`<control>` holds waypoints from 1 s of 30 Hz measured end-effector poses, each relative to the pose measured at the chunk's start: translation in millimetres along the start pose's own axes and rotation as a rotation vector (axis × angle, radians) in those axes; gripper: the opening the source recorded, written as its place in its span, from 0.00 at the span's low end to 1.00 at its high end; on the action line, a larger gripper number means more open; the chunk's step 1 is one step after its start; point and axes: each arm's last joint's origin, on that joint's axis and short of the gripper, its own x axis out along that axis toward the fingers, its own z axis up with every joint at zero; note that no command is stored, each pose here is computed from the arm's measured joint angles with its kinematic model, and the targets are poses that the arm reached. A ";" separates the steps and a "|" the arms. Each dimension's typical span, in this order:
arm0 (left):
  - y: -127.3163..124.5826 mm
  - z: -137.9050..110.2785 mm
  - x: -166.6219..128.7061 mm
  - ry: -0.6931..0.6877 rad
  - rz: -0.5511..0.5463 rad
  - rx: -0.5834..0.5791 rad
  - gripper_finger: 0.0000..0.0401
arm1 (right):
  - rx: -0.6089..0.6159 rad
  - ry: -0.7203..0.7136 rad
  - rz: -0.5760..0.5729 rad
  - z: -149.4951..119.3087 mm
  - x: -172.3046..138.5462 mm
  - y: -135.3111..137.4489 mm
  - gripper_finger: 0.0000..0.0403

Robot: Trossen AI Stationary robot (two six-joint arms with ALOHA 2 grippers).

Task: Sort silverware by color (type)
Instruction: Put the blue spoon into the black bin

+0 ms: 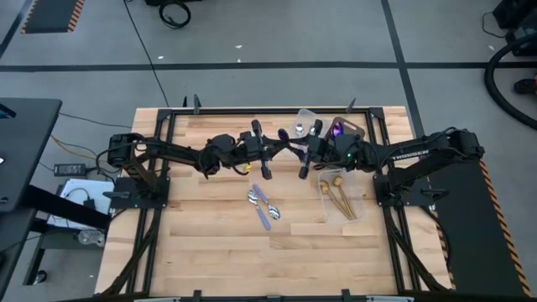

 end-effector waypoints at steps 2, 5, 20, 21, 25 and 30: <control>0.1 0.0 0.0 0.000 0.000 0.006 0.06 | 0.000 0.000 0.001 -0.1 0.0 0.0 0.12; 2.0 -0.4 0.1 0.001 0.006 0.007 0.09 | -0.001 0.002 -0.005 -0.1 0.0 -0.1 0.06; 5.4 -12.3 -7.6 0.311 0.129 0.052 0.29 | 0.186 0.191 -0.258 -11.7 -11.9 -10.4 0.03; 5.0 -15.5 -9.9 0.366 0.121 0.052 0.30 | 0.211 0.223 -0.292 -14.2 -14.8 -13.2 0.03; 3.2 -28.1 -17.7 0.537 0.099 0.047 0.30 | 0.338 0.348 -0.409 -27.2 -25.5 -26.8 0.03; -0.9 -43.5 -29.2 0.733 0.074 0.038 0.31 | 0.455 0.538 -0.528 -49.6 -37.4 -40.7 0.03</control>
